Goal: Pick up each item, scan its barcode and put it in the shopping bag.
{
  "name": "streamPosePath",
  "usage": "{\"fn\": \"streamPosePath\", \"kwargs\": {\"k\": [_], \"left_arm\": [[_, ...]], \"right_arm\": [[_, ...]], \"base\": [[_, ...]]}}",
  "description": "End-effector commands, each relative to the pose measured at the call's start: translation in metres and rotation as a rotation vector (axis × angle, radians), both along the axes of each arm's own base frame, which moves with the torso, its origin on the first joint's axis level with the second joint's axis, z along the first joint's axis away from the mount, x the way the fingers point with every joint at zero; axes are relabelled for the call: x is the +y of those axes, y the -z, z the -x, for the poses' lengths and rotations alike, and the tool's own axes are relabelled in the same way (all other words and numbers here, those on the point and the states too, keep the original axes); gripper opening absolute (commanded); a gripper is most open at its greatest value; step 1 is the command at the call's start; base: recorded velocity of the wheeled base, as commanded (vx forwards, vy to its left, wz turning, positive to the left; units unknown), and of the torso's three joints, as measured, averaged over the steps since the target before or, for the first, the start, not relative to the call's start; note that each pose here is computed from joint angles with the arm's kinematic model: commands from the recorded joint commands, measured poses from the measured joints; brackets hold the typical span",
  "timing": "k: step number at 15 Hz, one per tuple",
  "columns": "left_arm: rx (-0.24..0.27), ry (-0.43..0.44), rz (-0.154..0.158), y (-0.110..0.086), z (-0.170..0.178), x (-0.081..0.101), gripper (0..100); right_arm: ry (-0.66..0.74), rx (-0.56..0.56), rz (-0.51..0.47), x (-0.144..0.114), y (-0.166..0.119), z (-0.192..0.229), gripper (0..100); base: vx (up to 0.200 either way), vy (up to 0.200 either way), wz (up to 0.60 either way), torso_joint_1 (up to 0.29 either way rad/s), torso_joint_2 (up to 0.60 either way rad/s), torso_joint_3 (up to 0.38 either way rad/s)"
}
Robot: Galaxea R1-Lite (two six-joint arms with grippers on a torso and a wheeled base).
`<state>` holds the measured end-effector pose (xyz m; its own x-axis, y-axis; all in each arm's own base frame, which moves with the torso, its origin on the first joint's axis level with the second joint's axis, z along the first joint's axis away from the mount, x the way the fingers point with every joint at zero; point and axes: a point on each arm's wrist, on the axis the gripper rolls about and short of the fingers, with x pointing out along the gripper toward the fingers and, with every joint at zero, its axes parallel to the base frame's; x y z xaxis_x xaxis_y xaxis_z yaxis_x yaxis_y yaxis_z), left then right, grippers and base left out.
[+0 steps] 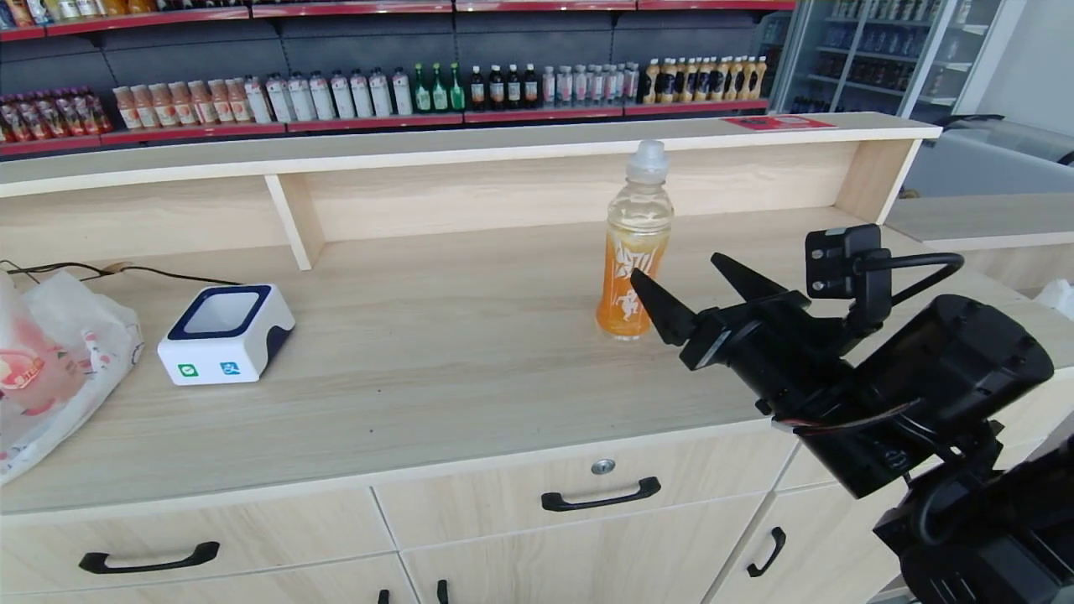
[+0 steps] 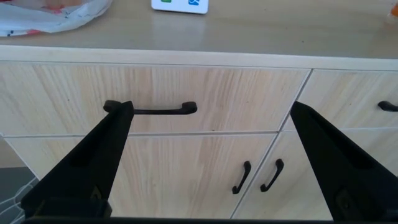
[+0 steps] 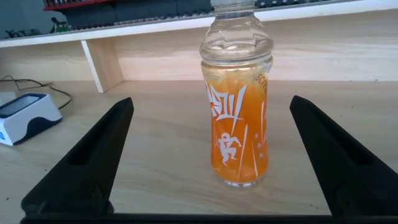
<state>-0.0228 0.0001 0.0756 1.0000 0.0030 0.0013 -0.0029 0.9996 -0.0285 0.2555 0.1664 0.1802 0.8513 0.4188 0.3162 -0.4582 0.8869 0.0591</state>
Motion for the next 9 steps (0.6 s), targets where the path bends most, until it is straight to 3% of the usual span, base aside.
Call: {"fn": "streamPosePath", "kwargs": {"k": [1, 9], "left_arm": [[0.000, 0.000, 0.001, 0.000, 0.000, 0.000, 100], [0.000, 0.000, 0.001, 0.000, 0.000, 0.000, 100]], "right_arm": [[0.016, 0.015, 0.020, 0.003, 0.010, -0.012, 100], [0.057, 0.033, 0.041, 0.014, 0.034, -0.054, 100]], "base": [[0.000, 0.000, 0.00, 0.000, 0.00, 0.000], [0.000, 0.000, 0.00, 0.000, 0.00, 0.000]]}}
